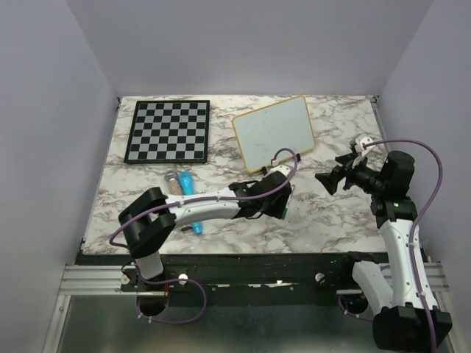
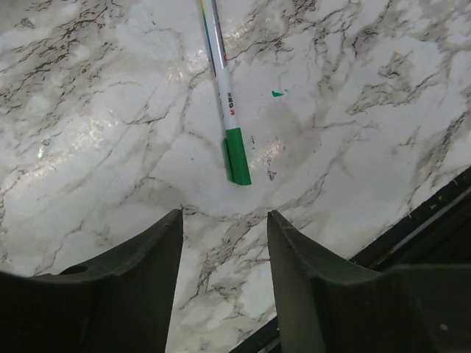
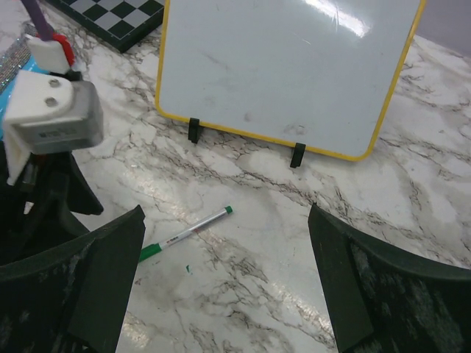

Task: Write a sentence on the whiteboard
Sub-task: Pick up the whiteboard marker from the center of the board.

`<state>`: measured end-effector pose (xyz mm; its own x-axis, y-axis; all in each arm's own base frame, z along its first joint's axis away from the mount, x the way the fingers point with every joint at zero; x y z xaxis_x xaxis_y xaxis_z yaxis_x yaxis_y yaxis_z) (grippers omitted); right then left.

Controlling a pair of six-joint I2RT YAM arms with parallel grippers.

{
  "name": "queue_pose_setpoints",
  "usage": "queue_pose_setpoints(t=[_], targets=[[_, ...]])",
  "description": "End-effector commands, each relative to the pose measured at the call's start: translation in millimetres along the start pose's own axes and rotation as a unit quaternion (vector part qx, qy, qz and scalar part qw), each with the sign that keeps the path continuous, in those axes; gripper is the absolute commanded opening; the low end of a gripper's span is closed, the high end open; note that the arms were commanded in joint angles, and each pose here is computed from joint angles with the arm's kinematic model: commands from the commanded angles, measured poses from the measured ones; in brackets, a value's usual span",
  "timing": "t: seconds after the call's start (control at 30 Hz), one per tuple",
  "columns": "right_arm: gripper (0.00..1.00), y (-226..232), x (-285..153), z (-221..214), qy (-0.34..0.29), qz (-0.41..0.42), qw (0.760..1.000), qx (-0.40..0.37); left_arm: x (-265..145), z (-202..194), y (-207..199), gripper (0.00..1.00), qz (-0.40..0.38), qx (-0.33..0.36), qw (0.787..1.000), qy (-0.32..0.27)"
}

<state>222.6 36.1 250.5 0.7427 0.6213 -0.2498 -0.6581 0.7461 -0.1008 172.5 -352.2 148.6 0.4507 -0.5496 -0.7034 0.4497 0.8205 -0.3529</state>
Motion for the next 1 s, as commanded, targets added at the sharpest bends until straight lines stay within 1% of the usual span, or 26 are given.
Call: queue_pose_setpoints(t=[0.0,0.03,0.1,0.23,0.47,0.57,0.67,0.97], targets=[[1.00,2,-3,2,0.000,0.003,1.000,-0.006,20,5,-8,0.54,0.029,0.021,0.999,0.016],[1.00,2,-3,2,-0.001,0.004,1.000,-0.004,28,0,-7,0.52,0.035,0.026,0.999,0.028],[1.00,2,-3,2,-0.001,0.004,1.000,-0.004,33,3,-15,0.49,0.030,0.032,0.999,0.029],[1.00,1,-3,1,0.002,-0.002,1.000,-0.002,48,-3,-17,0.47,0.037,0.042,0.997,0.050],[1.00,1,-2,1,0.003,-0.001,1.000,-0.001,62,-11,-18,0.42,0.045,0.053,0.995,0.074],[1.00,1,-2,1,0.002,-0.001,1.000,-0.001,68,-14,-17,0.35,0.054,0.060,0.993,0.083],[1.00,1,-2,1,0.003,-0.001,1.000,0.000,73,-17,-15,0.32,0.068,0.068,0.991,0.090],[1.00,1,-2,0,0.003,0.000,1.000,0.002,88,-33,-2,0.32,0.115,0.089,0.982,0.119]])
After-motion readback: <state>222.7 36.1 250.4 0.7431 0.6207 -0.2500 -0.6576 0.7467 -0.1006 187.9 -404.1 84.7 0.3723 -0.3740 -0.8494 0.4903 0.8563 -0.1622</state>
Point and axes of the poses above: each gripper's point midway between its finger pads, its own x axis out along the fingers, its own y axis along the line the jaws close on, z = x × y, the point moved 7 cm from there along -x, back along the fingers, and after that the axes turned 5 degrees about -x, right-handed, at the moved point
